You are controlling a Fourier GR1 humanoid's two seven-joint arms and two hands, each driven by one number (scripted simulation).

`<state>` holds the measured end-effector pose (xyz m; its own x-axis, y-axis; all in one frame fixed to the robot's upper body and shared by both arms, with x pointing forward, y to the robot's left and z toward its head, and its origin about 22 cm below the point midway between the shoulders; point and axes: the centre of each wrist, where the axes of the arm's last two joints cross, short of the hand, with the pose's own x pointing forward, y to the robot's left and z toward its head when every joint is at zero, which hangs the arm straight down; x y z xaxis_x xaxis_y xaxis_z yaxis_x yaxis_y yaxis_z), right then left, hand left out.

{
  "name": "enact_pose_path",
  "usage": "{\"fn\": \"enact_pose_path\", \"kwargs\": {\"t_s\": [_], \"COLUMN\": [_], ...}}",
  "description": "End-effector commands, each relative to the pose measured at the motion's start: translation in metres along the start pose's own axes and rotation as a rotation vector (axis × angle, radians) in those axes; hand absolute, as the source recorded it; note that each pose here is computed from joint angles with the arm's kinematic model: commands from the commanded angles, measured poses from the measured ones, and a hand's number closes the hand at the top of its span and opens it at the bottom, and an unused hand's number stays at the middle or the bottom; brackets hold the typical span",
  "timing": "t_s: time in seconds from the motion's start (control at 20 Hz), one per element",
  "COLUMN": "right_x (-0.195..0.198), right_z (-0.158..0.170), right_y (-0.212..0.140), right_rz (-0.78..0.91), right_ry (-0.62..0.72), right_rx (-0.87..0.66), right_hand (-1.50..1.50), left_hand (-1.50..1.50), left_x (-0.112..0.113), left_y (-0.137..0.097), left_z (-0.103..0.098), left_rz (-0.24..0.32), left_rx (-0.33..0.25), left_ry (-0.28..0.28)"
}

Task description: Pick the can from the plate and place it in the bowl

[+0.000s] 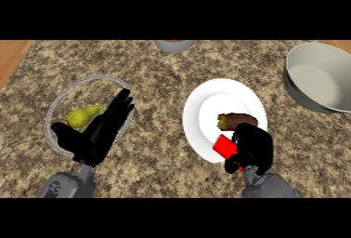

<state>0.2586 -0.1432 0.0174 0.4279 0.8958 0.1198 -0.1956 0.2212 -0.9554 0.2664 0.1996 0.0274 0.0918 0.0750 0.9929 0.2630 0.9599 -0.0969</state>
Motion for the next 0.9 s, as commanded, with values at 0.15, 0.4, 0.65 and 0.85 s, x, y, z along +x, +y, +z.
{"fn": "enact_pose_path", "kwargs": {"t_s": [0.15, 0.4, 0.65, 0.85], "right_x": [-0.06, -0.101, -0.122, -0.143], "right_z": [0.018, 0.034, 0.059, 0.087], "right_y": [-0.019, -0.099, -0.174, -0.207], "right_rz": [0.251, 0.117, 0.03, -0.012], "right_ry": [-0.548, -0.664, -0.662, -0.651], "right_rx": [0.036, -0.092, -0.282, -0.348], "right_hand": [1.5, 1.5, 1.5, 1.5], "left_hand": [0.0, 0.0, 0.0, 0.0], "left_x": [-0.004, -0.01, -0.017, 0.002], "left_y": [0.011, 0.022, 0.011, 0.016], "left_z": [0.005, 0.012, 0.021, 0.012], "left_rz": [0.002, -0.002, 0.001, 0.0], "left_rx": [0.039, 0.043, 0.028, 0.028], "left_ry": [0.004, 0.007, -0.003, -0.004]}}
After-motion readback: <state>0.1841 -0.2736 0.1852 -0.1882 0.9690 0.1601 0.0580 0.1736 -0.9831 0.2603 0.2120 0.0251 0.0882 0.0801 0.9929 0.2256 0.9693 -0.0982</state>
